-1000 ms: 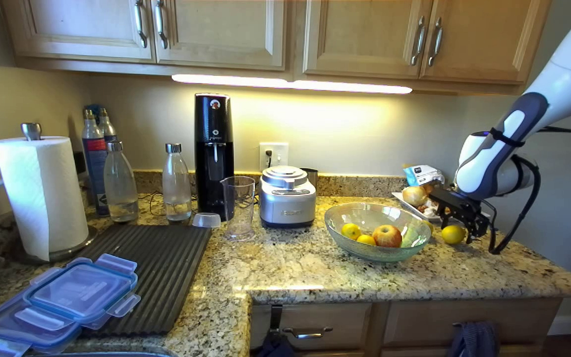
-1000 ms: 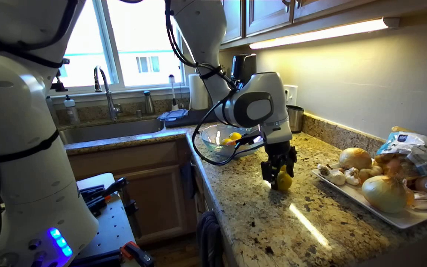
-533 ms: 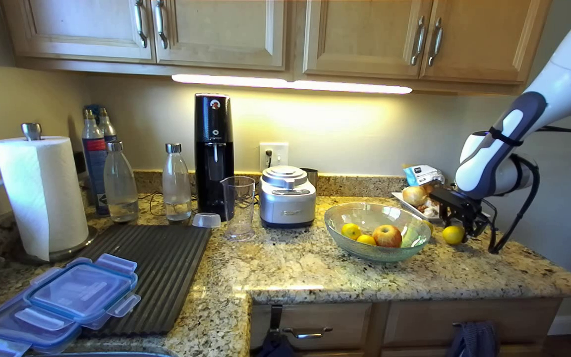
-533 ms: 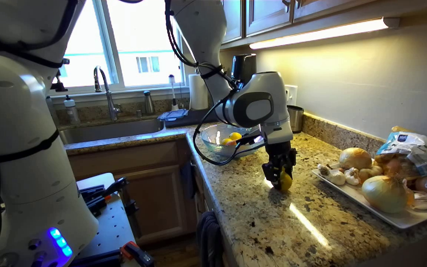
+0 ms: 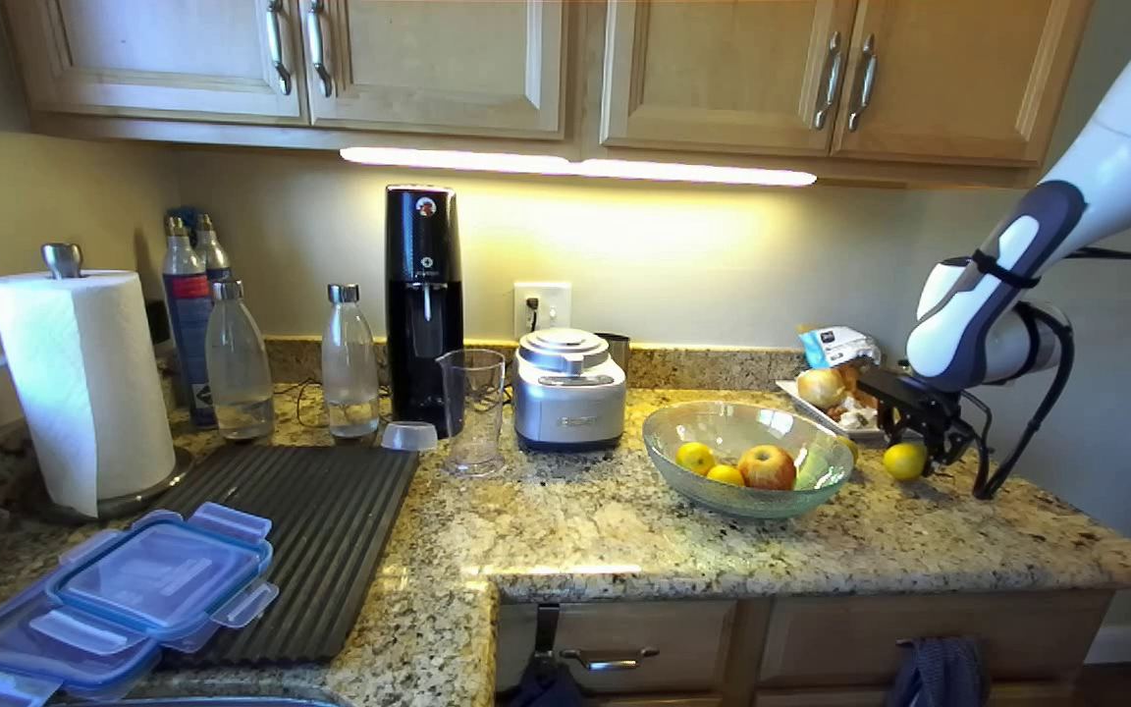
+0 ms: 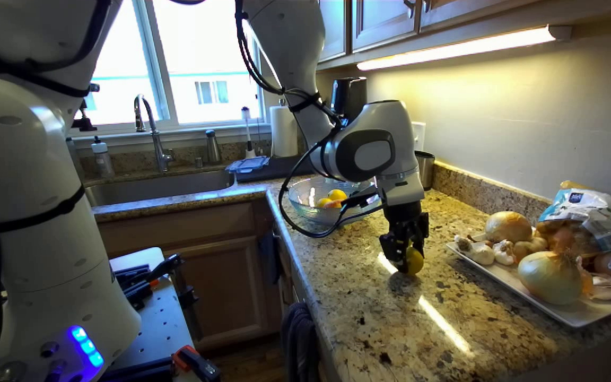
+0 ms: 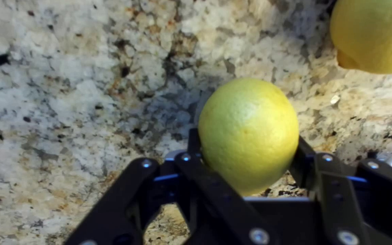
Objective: Put the lemon into the bowl.
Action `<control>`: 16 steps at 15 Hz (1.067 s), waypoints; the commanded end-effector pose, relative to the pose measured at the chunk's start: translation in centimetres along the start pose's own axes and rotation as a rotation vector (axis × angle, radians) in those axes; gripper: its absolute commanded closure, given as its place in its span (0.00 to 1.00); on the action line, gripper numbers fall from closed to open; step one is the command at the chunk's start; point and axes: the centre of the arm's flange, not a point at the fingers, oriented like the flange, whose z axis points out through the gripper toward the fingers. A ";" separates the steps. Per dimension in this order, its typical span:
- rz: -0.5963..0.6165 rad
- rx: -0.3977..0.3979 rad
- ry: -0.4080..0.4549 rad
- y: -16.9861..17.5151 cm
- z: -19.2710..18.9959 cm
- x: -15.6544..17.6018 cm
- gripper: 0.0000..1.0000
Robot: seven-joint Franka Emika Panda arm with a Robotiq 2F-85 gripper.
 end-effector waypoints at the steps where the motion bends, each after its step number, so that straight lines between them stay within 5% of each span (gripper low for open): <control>1: -0.016 0.025 0.009 0.8 -2.8 0.4 0.65; 10: -0.127 0.115 -0.011 -0.6 -12.8 -0.3 0.65; 16: -0.291 0.173 -0.066 -1.7 -18.9 -5.7 0.65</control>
